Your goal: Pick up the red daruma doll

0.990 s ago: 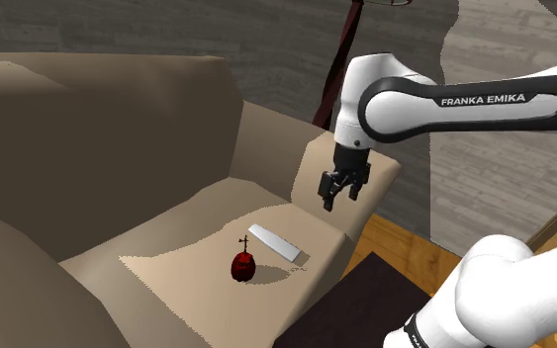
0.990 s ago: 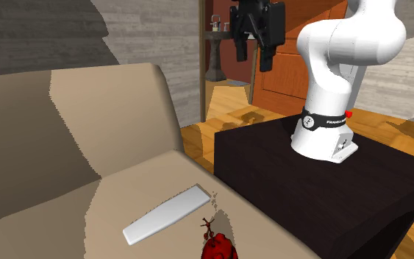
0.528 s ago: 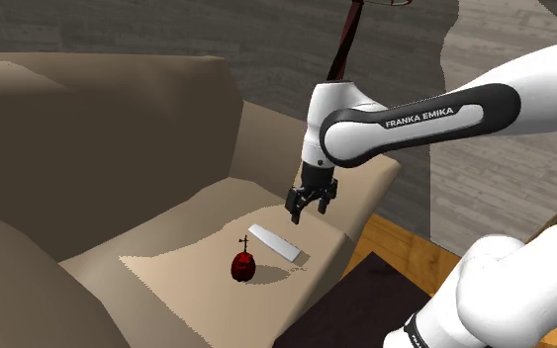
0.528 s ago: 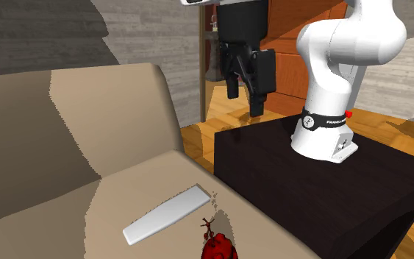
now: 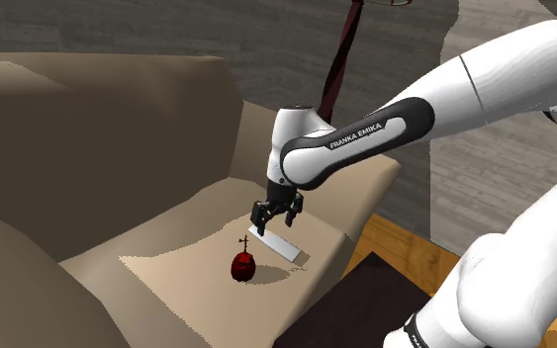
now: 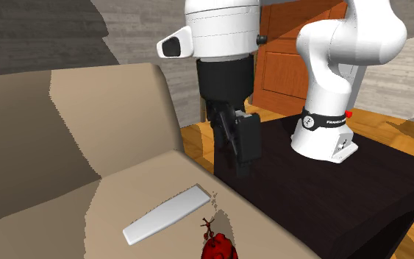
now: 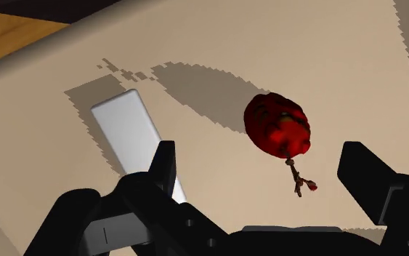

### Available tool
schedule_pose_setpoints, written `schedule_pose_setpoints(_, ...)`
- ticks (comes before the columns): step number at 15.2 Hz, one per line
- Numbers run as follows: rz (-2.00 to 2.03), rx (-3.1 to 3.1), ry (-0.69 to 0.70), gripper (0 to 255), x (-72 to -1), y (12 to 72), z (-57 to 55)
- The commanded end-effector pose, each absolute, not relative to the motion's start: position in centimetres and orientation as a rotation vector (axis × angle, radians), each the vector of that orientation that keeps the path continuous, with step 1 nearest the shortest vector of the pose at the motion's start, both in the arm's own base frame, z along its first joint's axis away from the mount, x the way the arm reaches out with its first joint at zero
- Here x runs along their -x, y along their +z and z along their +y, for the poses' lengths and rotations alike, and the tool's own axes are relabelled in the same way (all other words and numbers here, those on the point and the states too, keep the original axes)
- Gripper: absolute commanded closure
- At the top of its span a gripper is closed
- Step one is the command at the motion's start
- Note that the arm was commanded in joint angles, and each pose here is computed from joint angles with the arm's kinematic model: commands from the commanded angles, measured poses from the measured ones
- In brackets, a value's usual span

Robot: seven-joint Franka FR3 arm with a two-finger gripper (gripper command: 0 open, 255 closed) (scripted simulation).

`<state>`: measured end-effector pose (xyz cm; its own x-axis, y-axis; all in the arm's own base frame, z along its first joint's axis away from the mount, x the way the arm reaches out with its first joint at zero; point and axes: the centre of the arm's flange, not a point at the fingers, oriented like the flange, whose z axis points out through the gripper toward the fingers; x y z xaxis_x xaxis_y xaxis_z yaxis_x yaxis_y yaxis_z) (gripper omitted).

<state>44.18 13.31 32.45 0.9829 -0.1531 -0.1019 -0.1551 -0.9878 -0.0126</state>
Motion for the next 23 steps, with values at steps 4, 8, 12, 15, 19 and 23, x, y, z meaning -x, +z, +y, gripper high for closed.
schedule_pose_setpoints(4, 0.254, 3.081, 0.131, 0, -47.3, 27.8, 16.5)
schedule_pose_setpoints(8, 0.257, 3.074, 0.123, 0, -48.4, 25.5, 17.4)
schedule_pose_setpoints(12, 0.257, 3.074, 0.123, 0, -48.4, 23.4, 17.4)
schedule_pose_setpoints(15, 0.257, 3.074, 0.123, 0, -48.4, 22.6, 17.4)
schedule_pose_setpoints(19, 0.257, 3.074, 0.123, 255, -48.4, 22.5, 17.5)
schedule_pose_setpoints(23, 0.257, 3.074, 0.123, 255, -48.4, 22.5, 17.5)
